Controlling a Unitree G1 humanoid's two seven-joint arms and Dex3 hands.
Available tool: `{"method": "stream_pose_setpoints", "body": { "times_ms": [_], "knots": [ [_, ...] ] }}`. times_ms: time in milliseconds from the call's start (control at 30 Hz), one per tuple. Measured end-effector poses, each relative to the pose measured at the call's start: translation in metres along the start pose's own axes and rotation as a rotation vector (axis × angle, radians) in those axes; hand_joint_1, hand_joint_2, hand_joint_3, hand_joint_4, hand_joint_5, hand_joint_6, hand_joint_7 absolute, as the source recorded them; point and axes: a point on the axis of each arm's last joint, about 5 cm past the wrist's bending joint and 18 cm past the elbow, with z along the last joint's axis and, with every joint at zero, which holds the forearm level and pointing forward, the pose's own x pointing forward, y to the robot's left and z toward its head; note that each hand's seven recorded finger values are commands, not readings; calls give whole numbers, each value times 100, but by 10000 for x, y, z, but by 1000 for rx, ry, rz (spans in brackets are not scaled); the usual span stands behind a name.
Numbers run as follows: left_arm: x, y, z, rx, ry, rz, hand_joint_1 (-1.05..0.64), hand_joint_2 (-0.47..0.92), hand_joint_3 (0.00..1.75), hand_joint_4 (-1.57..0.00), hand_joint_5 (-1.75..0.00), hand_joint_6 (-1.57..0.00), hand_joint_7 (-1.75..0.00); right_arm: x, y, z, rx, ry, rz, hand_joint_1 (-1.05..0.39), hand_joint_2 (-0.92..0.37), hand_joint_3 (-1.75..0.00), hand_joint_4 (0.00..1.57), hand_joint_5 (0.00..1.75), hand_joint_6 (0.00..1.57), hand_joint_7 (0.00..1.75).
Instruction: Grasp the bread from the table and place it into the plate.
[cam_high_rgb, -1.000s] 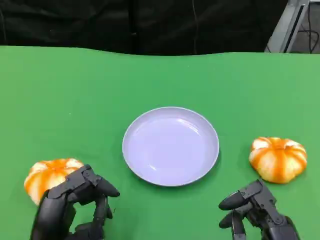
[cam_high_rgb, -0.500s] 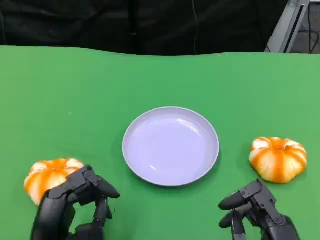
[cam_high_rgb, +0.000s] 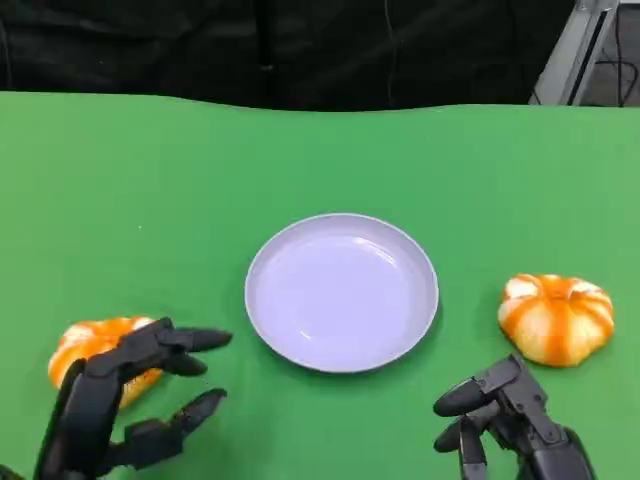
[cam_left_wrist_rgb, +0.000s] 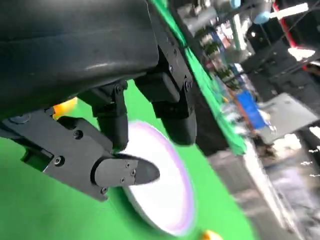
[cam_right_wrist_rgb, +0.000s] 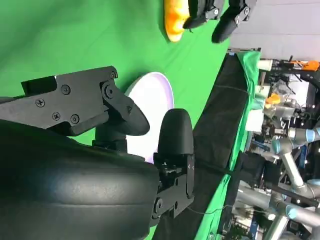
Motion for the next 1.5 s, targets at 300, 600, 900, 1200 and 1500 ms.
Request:
{"method": "stream_pose_setpoints", "body": {
  "times_ms": [300,600,900,1200,1500],
  "knots": [
    [197,235,146,478,135,-117,-48,92,15,-13,-69,-49,-4,7,34,2,10,12,3,-1,-92,-101,23,175,10,175],
    [261,254,203,631,160,-192,-48,92,13,-14,-64,-49,-3,13,39,4,15,12,4,-1,-92,-103,23,175,10,175],
    [466,146,163,884,286,-373,-47,91,8,0,-47,-27,0,18,42,10,14,10,3,-2,-92,-100,23,175,9,175],
    [659,-1,73,1015,426,-463,-49,92,4,0,-51,-25,0,2,43,16,17,15,1,-3,-92,-99,22,175,9,175],
    [640,-53,35,1024,456,-475,-49,92,4,0,-45,-23,-1,-1,41,35,18,14,-2,-2,-92,-99,21,175,8,175]
  ]
}}
